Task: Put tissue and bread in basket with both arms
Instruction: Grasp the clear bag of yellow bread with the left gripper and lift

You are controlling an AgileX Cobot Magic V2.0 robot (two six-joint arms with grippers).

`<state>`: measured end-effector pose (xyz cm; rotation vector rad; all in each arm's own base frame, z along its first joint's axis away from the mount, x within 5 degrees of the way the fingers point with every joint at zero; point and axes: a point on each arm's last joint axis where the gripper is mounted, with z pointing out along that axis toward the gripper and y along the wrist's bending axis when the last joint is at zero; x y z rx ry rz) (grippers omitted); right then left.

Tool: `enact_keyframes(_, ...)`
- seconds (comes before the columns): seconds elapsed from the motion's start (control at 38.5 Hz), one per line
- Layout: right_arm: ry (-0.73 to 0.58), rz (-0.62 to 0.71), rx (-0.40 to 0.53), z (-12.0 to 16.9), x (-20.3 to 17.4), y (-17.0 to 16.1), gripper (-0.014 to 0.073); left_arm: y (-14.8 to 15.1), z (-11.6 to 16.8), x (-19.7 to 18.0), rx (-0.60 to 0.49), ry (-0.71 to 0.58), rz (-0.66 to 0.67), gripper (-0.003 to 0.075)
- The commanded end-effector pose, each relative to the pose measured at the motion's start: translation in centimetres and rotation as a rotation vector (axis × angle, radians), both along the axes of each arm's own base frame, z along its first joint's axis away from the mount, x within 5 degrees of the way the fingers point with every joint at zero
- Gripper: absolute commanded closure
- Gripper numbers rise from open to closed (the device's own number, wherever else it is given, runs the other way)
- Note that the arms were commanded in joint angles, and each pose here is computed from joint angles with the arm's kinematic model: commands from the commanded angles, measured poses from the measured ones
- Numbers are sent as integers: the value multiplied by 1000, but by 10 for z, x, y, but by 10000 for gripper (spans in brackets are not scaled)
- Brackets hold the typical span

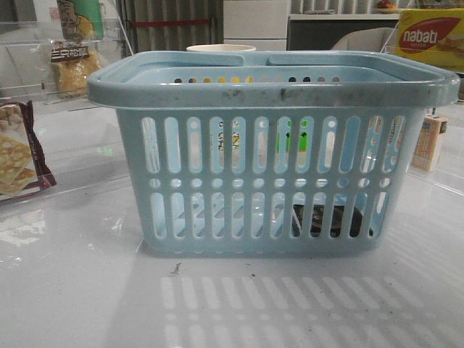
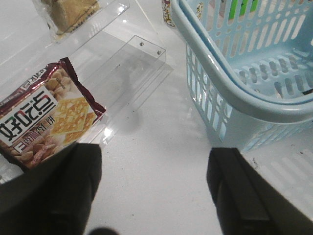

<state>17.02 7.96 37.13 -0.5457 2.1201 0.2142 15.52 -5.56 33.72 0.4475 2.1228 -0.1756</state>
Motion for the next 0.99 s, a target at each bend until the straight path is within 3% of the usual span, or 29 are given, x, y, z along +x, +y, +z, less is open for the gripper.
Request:
enact_keyframes(0.0, -119, 2, 32, 5, -21, -11, 26, -5, 12, 11, -52, -84, 1, 199)
enact_keyframes(0.16, -148, 1, 46, -7, -48, -23, 26, -12, 10, 44, -32, -31, 24, 103)
enact_keyframes(0.47, -157, 1, 50, -7, -52, -25, 26, 0, 24, 166, -30, -13, 180, 106)
enact_keyframes(0.62, -157, 1, 50, -7, -52, -25, 26, 11, 18, 230, -43, -13, 237, 106)
enact_keyframes(0.96, -157, 1, 50, -7, -52, -25, 26, 11, -8, 299, -78, -60, 261, 106)
